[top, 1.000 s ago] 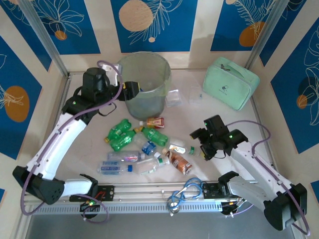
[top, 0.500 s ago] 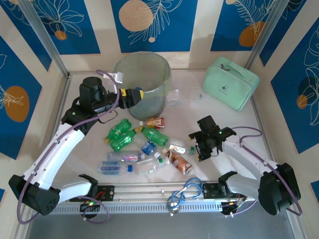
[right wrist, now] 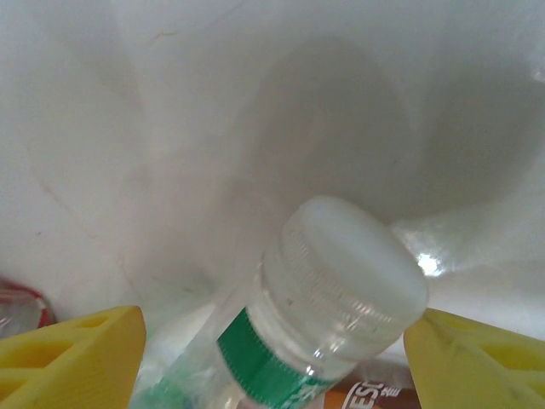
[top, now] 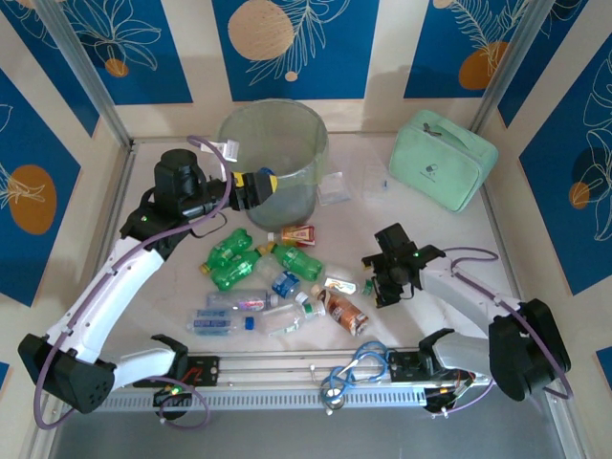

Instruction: Put the plastic bottles in the bin

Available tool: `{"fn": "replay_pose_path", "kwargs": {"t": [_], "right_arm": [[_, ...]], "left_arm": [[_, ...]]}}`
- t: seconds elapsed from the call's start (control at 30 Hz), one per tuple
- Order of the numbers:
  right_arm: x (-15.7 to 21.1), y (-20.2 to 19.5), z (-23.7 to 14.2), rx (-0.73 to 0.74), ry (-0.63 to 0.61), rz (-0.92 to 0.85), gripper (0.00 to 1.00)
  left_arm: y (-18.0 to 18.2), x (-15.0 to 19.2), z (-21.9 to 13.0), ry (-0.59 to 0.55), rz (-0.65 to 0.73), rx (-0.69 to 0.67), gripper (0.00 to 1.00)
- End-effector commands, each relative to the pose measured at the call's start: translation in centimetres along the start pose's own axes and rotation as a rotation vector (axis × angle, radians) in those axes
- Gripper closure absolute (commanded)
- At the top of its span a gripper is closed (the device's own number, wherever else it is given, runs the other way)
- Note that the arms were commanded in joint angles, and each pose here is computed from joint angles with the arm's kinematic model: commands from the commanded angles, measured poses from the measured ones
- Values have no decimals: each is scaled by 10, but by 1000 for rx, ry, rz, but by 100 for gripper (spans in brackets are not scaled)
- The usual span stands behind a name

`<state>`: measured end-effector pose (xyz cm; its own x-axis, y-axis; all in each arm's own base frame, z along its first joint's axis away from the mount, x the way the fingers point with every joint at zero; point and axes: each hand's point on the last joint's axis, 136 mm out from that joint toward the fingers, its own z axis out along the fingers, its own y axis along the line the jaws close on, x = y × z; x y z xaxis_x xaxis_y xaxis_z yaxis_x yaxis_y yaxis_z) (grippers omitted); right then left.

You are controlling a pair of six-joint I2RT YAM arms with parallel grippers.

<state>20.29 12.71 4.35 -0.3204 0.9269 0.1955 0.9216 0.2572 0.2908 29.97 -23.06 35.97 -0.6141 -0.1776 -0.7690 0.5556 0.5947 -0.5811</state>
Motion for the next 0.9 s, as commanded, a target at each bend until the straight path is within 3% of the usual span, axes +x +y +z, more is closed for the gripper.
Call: {"fn": "replay_pose_path", "kwargs": {"t": [0.0, 0.37, 0.6, 0.77, 0.87], "right_arm": [[-2, -5, 7, 24, -12, 27, 21], [-7, -1, 31, 51, -9, 7, 44], [-13, 2, 32, 46, -23, -5, 53], [-20, 18, 18, -26, -30, -31, 56], [-21, 43, -3, -150, -39, -92, 56]], "left_arm": [[-1, 3, 3, 6, 4, 24, 29], [4, 8, 5, 15, -9, 16, 31], [4, 6, 5, 12, -7, 12, 31], [2, 2, 5, 2, -5, 16, 29], [-2, -1, 5, 0, -9, 29, 29]]}}
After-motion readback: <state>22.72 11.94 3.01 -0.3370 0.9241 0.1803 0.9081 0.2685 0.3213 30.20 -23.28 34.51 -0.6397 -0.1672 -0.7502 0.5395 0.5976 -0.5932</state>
